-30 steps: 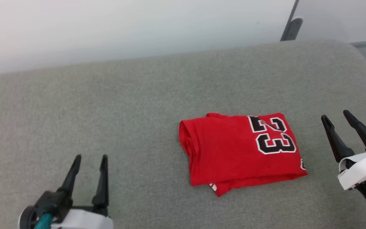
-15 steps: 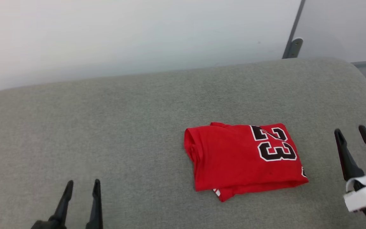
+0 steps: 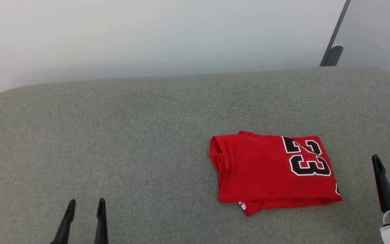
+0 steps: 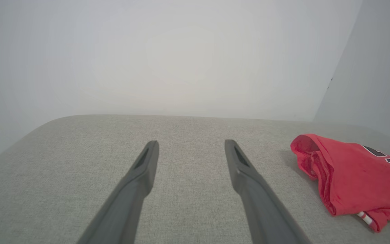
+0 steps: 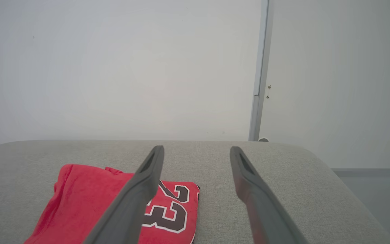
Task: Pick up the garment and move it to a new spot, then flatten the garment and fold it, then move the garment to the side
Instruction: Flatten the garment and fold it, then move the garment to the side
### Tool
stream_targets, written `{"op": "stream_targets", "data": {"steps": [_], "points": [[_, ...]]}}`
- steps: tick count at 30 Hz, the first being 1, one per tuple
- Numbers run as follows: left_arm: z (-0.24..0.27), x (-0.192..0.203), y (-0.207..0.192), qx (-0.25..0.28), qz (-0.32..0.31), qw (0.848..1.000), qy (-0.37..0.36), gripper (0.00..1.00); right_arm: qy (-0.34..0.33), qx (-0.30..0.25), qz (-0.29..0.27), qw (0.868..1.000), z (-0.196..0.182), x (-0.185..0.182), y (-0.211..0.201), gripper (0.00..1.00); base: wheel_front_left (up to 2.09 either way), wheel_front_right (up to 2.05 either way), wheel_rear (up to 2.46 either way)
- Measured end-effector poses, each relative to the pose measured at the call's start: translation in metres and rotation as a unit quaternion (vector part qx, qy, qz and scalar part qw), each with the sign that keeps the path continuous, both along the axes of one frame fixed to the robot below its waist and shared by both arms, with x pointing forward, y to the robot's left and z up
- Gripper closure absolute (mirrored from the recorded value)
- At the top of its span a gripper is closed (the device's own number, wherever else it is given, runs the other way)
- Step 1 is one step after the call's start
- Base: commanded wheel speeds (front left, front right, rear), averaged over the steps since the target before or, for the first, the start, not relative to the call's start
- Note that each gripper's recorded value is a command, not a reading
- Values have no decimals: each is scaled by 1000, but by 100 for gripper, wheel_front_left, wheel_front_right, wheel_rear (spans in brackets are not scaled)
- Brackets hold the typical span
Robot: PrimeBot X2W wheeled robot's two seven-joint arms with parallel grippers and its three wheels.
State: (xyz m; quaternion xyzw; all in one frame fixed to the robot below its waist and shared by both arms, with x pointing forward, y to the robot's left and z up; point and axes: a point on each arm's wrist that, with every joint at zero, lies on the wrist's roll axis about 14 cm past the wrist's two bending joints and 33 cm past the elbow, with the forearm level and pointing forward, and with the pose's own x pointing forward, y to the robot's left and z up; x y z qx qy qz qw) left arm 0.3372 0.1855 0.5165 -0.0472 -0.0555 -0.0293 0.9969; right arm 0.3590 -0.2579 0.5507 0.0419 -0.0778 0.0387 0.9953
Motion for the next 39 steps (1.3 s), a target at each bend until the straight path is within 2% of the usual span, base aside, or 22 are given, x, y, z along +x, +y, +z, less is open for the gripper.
{"op": "stream_targets", "data": {"steps": [9, 14, 18, 22, 24, 26, 28, 31, 34, 38, 39], "points": [[0, 2, -3, 0, -4, 1000, 1, 0, 9, -1, 6, 1000, -4, 1, 4, 0, 0, 0, 0], [-1, 12, -10, -3, -12, 1000, 0, 0, 83, -20, 14, 996, -23, 17, 0, 0, 0, 0, 0], [0, 27, -19, -6, -24, 1000, -3, 0, 163, -64, 67, 982, -35, 40, 16, 0, 0, 0, 0], [-3, 46, -30, -6, -41, 999, -3, 0, 256, -99, 94, 957, -53, 58, 16, 0, 0, 0, 0], [-2, 57, -36, -5, -50, 999, -7, 0, 305, -95, 102, 942, -65, 64, 16, 0, 0, 0, 0], [-4, 66, -40, -5, -56, 998, -8, 0, 361, -92, 109, 922, -81, 67, 15, 0, 0, 0, 0], [-7, 73, -43, -5, -61, 998, -5, 0, 423, -102, 113, 893, -99, 63, 10, 0, 0, 0, 0], [-12, 82, -46, -6, -65, 998, -1, 0, 480, -89, 116, 865, -115, 66, 9, 0, 0, 0, 0], [-20, 89, -47, -6, -67, 998, 7, 0, 508, -75, 117, 850, -125, 76, 10, 0, 0, 0, 0], [-28, 98, -50, -5, -70, 997, 14, 0, 555, -62, 120, 821, -149, 78, 15, 0, 0, 0, 0], [-29, 100, -50, -5, -71, 997, 15, 0, 560, -63, 119, 817, -153, 80, 15, 0, 0, 0, 0]]}}
